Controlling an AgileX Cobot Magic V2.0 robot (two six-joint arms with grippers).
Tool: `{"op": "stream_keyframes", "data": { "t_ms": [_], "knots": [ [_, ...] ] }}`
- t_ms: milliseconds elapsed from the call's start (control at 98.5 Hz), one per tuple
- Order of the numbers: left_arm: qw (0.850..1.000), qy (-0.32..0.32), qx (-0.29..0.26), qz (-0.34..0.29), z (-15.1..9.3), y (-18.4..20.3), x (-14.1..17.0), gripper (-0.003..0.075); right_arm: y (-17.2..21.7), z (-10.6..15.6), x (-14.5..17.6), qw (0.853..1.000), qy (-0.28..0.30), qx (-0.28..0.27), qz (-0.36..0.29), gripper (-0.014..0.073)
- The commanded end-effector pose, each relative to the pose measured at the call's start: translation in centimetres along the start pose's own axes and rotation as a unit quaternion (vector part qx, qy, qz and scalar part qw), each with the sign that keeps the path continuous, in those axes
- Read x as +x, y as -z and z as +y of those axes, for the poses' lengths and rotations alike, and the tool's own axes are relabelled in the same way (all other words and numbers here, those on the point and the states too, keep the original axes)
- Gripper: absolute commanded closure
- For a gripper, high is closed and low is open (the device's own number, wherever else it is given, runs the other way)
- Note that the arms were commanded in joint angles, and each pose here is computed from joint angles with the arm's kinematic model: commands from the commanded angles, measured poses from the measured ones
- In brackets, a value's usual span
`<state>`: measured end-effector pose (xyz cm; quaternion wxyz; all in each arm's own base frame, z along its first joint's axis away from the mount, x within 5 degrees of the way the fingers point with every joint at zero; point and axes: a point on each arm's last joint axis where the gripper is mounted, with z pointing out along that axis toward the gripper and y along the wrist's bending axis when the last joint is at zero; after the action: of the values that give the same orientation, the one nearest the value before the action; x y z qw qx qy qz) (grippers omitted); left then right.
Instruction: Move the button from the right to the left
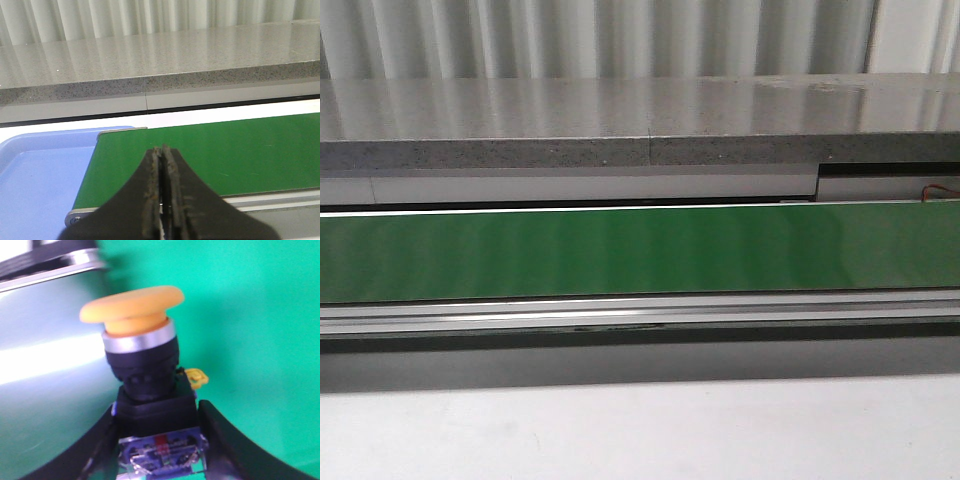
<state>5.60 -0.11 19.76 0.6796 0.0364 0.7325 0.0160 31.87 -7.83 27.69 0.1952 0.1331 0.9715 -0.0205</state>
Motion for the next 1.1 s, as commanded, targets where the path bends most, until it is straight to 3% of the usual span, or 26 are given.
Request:
{"op": "stream_keyframes", "data": {
  "t_ms": [0, 264, 518, 589, 741, 832, 985, 1086],
  "knots": [
    [0.999, 0.007, 0.0, -0.037, -0.1, 0.0, 0.4, 0.0741, 2.7, 1.8, 0.0, 0.999, 0.009, -0.031, -0.027, 0.045],
    [0.999, 0.007, 0.0, -0.037, -0.1, 0.0, 0.4, 0.0741, 1.6, 7.2, 1.7, 0.994, 0.041, -0.102, -0.01, 0.045],
    [0.999, 0.007, 0.0, -0.037, -0.1, 0.0, 0.4, 0.0741, -0.7, 8.4, 2.2, 0.993, 0.042, -0.107, 0.019, 0.0436],
    [0.999, 0.007, 0.0, -0.037, -0.1, 0.0, 0.4, 0.0741, -0.7, 8.4, 2.3, 0.993, 0.042, -0.107, 0.02, 0.037],
    [0.999, 0.007, 0.0, -0.037, -0.1, 0.0, 0.4, 0.0741, -0.7, 8.5, 2.3, 0.993, 0.038, -0.111, 0.02, 0.0116],
    [0.999, 0.007, 0.0, -0.037, -0.1, 0.0, 0.4, 0.0741, -0.7, 8.6, 2.2, 0.993, 0.037, -0.115, 0.019, 0.0039],
    [0.999, 0.007, 0.0, -0.037, -0.1, 0.0, 0.4, 0.0741, 0.3, 8.9, 2.4, 0.991, 0.058, -0.123, 0.005, 0.0043],
    [0.999, 0.007, 0.0, -0.037, -0.1, 0.0, 0.4, 0.0741, 2.0, 9.4, 2.7, 0.987, 0.086, -0.132, -0.019, 0.0125]
  ]
}}
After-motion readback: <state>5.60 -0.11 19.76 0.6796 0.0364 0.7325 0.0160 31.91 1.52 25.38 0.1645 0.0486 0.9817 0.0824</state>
